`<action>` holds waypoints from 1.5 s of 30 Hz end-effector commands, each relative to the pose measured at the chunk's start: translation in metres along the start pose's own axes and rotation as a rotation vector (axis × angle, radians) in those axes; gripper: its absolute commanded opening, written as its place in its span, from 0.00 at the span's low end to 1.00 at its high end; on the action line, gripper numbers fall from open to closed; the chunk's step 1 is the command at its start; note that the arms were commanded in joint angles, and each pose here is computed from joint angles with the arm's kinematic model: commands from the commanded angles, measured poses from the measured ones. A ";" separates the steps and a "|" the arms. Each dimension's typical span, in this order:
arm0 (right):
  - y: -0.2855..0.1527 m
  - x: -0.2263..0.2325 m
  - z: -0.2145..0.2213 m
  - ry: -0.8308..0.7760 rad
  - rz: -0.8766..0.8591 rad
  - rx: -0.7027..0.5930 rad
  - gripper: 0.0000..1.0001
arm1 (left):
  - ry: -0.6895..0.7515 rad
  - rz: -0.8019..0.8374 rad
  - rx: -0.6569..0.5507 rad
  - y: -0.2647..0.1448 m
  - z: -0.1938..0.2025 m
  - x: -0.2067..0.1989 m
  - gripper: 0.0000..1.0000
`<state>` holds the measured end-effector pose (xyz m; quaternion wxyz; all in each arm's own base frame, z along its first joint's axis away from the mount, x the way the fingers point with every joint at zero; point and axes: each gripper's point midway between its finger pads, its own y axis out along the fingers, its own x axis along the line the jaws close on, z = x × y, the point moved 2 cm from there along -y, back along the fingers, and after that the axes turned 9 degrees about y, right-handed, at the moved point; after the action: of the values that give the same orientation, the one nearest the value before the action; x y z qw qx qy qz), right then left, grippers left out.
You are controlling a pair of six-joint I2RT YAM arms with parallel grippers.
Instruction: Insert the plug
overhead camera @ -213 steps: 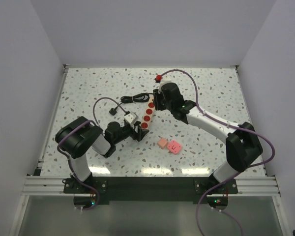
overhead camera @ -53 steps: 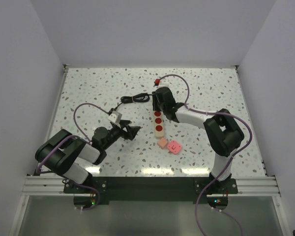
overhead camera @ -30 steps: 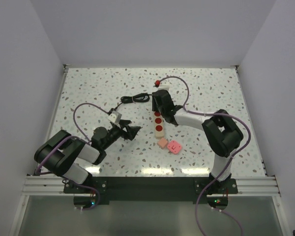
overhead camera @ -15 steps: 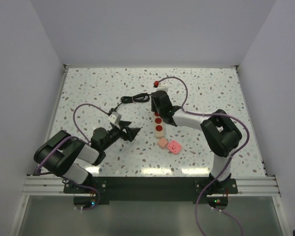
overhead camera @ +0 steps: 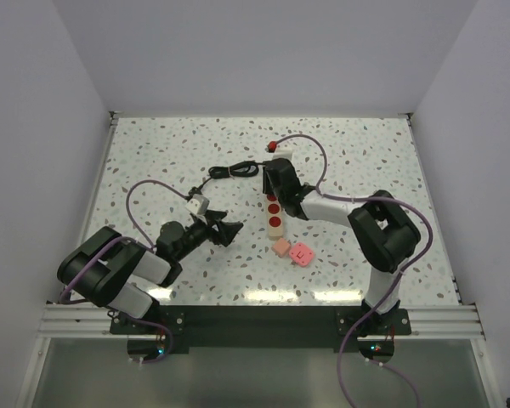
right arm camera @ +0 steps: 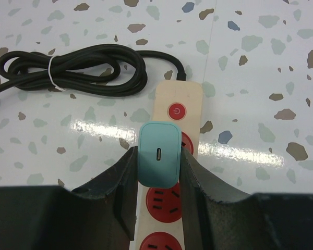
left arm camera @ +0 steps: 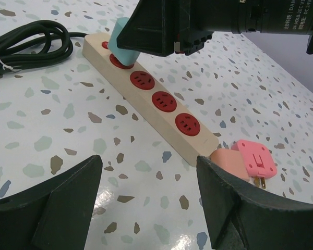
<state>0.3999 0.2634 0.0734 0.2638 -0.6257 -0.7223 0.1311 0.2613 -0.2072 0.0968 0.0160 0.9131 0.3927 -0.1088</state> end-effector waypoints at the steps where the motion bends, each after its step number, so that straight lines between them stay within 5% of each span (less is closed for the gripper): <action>1: -0.024 -0.076 0.155 -0.189 0.155 0.570 0.00 | 0.022 0.031 -0.130 0.001 -0.030 -0.005 0.78; 18: -0.026 -0.097 0.184 -0.196 0.244 0.650 0.00 | 0.033 0.016 -0.128 -0.001 -0.031 -0.001 0.78; 35: -0.015 -0.066 0.142 -0.137 0.183 0.547 0.00 | 0.049 -0.010 -0.149 -0.007 -0.046 0.000 0.78; 42: -0.027 -0.042 0.105 -0.118 0.094 0.484 0.58 | 0.056 -0.037 -0.144 -0.008 -0.047 0.004 0.79; 45: -0.030 -0.029 0.084 -0.106 0.047 0.441 0.65 | 0.058 -0.039 -0.142 -0.007 -0.048 0.004 0.79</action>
<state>0.3853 0.2600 0.0555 0.2994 -0.6033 -0.7097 0.2066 0.2630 -0.1977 0.1356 0.0617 0.9085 0.4066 -0.0741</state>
